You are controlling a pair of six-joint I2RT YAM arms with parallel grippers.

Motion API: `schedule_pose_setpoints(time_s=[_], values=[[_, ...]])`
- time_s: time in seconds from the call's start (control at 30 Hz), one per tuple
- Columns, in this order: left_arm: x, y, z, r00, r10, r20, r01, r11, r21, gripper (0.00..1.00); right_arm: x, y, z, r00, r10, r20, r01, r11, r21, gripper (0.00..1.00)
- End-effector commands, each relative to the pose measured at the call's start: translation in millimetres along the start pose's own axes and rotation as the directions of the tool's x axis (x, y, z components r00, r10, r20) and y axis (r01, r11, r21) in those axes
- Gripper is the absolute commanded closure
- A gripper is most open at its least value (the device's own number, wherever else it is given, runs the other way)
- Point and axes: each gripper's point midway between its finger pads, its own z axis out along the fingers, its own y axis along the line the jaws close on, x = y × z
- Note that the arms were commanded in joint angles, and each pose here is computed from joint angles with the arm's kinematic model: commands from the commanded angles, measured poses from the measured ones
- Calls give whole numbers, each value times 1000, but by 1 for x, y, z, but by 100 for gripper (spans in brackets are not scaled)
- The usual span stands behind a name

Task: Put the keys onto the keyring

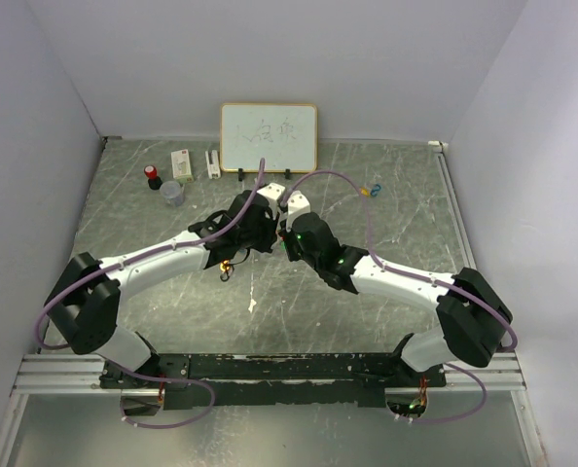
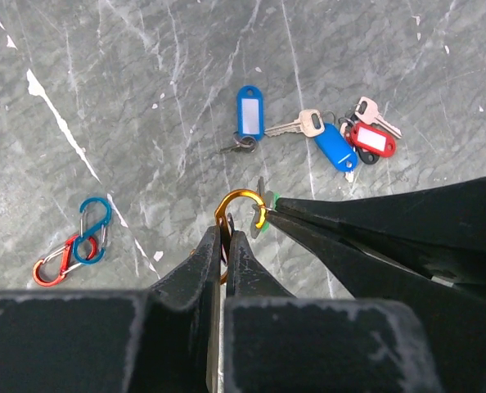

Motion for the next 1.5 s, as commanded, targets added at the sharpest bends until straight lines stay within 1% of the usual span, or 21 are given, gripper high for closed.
schedule_pose_setpoints(time_s=[0.0,0.33,0.37,0.43,0.53,0.57,0.6,0.77,0.83,0.97,1.03,1.2,1.37,1.47], values=[[4,-23,-10,999,46,-1,-46,993,106,93,-7,-9,-3,1000,-17,26,16,999,47,100],[8,-25,-12,999,49,3,-49,991,124,93,-13,-16,-4,999,-18,41,14,996,87,100],[8,-25,-12,999,48,3,-48,991,123,86,-14,-16,-4,999,-19,42,15,996,89,100],[7,-24,-13,999,44,3,-44,992,114,52,-14,-17,-4,999,-21,40,17,995,95,100],[2,-20,-17,999,26,33,-29,995,92,9,-16,-19,-5,999,-28,40,24,994,105,100],[-1,-18,-19,999,15,45,-19,997,81,3,-17,-20,-6,999,-27,42,22,994,110,100],[-1,-16,-21,999,10,49,-13,998,68,0,-17,-21,-6,999,-28,43,23,993,112,100],[-13,10,-36,992,-36,125,44,997,-67,0,-19,-30,-6,999,-21,37,15,988,154,100],[-14,18,-42,985,-81,149,98,989,-109,0,-20,-37,-6,999,-12,33,6,984,177,100],[-17,37,-56,972,-125,201,165,966,-197,0,-22,-56,-6,999,31,35,-38,975,219,100],[-18,43,-60,968,-135,213,181,959,-218,0,-23,-69,-6,997,62,37,-69,969,237,100],[-15,50,-61,967,-151,207,202,947,-249,0,-16,-123,-9,981,190,38,-192,926,325,100],[-12,48,-57,967,-158,199,204,949,-239,0,-3,-188,-16,953,299,48,-289,850,441,100],[-12,47,-56,967,-159,198,204,951,-233,0,4,-219,-16,933,354,63,-339,810,478,100]])
